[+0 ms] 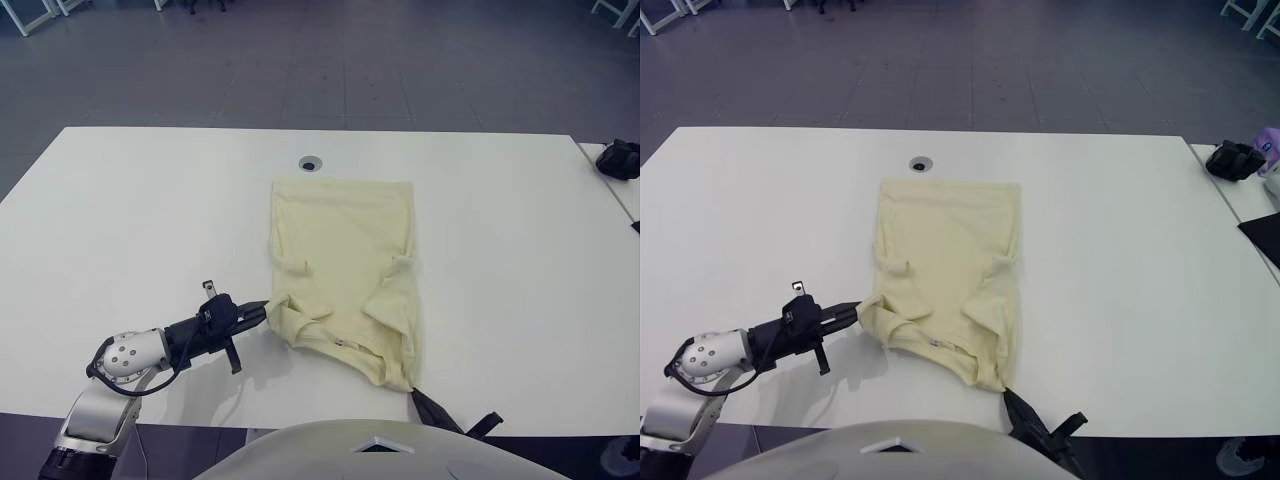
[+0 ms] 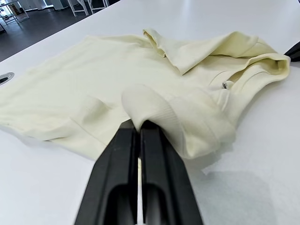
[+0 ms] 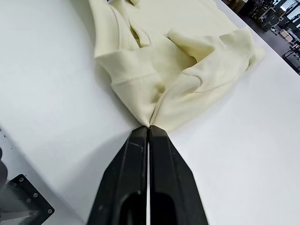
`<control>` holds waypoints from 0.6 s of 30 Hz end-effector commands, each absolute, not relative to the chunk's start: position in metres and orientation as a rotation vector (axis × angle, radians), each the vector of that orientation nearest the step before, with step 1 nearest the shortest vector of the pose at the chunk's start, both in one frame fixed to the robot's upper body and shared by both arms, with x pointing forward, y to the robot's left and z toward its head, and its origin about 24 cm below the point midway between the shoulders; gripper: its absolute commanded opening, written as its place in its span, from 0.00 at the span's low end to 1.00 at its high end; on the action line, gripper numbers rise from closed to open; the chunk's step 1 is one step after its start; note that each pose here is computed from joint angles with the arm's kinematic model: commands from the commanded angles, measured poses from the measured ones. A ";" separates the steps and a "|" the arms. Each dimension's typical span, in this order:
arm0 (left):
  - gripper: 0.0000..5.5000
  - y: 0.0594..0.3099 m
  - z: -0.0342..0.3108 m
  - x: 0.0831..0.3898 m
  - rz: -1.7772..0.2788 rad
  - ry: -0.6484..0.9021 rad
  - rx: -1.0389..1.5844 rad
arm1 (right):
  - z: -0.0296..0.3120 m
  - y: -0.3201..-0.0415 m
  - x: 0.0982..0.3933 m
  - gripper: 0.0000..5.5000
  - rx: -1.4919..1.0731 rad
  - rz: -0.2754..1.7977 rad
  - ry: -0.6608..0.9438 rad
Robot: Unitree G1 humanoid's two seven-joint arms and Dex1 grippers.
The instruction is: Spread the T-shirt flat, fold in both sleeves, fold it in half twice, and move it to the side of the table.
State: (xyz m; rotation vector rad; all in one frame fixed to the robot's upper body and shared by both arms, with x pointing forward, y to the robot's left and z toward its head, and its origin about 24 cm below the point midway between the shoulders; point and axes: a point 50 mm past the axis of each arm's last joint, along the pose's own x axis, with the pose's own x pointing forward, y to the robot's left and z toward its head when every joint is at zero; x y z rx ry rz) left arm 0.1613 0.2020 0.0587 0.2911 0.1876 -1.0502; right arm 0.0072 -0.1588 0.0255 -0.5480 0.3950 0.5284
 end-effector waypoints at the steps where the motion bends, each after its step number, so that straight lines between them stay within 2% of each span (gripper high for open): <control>1: 0.00 0.201 0.061 0.164 -1.054 0.180 0.302 | 0.004 -0.176 -0.024 0.01 -0.584 0.537 0.650; 4: 0.00 0.201 0.061 0.163 -1.051 0.182 0.301 | 0.012 -0.178 -0.023 0.01 -0.607 0.521 0.593; 8: 0.00 0.201 0.061 0.163 -1.052 0.180 0.307 | 0.043 -0.184 -0.015 0.01 -0.719 0.530 0.409; 10: 0.00 0.201 0.061 0.164 -1.053 0.177 0.306 | 0.047 -0.187 -0.017 0.01 -0.746 0.548 0.402; 11: 0.00 0.200 0.060 0.164 -1.056 0.176 0.304 | 0.044 -0.190 -0.015 0.04 -0.754 0.551 0.407; 14: 0.00 0.198 0.060 0.161 -1.045 0.174 0.297 | 0.032 -0.202 0.017 0.11 -0.775 0.565 0.393; 18: 0.00 0.199 0.060 0.160 -1.044 0.177 0.298 | 0.025 -0.201 0.050 0.23 -0.742 0.550 0.381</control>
